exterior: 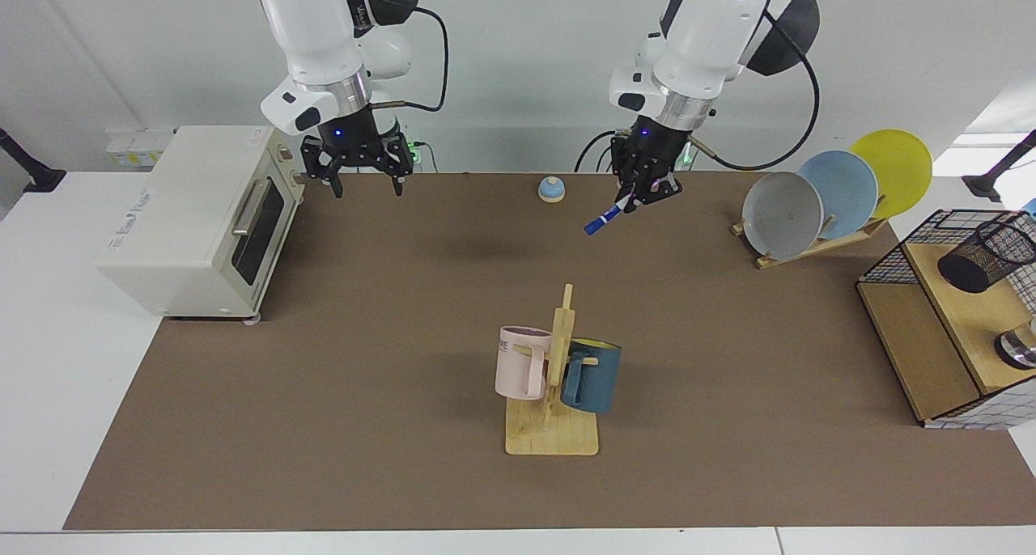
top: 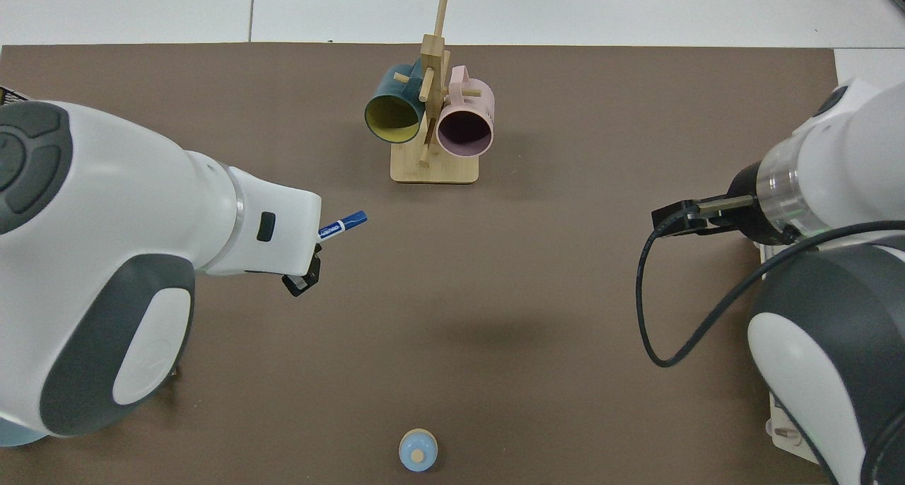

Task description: Put markers into pen holder

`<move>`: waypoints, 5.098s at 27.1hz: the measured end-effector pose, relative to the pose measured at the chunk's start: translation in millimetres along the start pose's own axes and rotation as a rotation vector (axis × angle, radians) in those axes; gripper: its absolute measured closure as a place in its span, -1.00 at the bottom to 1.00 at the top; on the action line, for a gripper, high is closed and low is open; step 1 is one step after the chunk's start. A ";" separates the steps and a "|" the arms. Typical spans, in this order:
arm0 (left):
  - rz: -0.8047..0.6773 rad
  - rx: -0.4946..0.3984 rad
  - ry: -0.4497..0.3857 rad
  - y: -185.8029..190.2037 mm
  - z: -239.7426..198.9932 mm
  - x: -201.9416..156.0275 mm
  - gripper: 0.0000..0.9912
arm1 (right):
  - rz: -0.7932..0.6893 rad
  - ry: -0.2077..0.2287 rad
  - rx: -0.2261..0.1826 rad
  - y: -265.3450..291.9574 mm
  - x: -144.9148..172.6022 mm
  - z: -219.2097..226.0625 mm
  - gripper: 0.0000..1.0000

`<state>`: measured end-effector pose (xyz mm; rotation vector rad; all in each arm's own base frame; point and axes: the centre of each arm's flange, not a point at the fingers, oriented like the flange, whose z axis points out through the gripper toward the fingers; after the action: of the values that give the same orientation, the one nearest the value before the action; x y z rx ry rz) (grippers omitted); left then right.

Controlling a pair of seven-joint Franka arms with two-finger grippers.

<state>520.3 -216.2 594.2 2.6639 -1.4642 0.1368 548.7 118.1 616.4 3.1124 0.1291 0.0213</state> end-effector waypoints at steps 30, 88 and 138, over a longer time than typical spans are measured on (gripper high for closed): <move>0.356 0.296 -0.534 -136.4 -108.4 -148.2 0.64 | -0.028 -0.022 -0.006 19.0 8.5 2.5 -1.00; 0.928 0.241 -0.874 -293.5 -88.1 -352.5 0.64 | 0.029 -0.023 -0.006 20.0 7.7 1.8 -1.00; 0.950 0.192 -0.817 -314.0 4.9 -371.9 0.64 | 0.029 -0.023 -0.006 20.1 7.7 1.6 -1.00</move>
<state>587.1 261.5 528.9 1.9195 -2.9559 -0.8701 558.1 98.7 615.5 3.1069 0.0835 -0.0134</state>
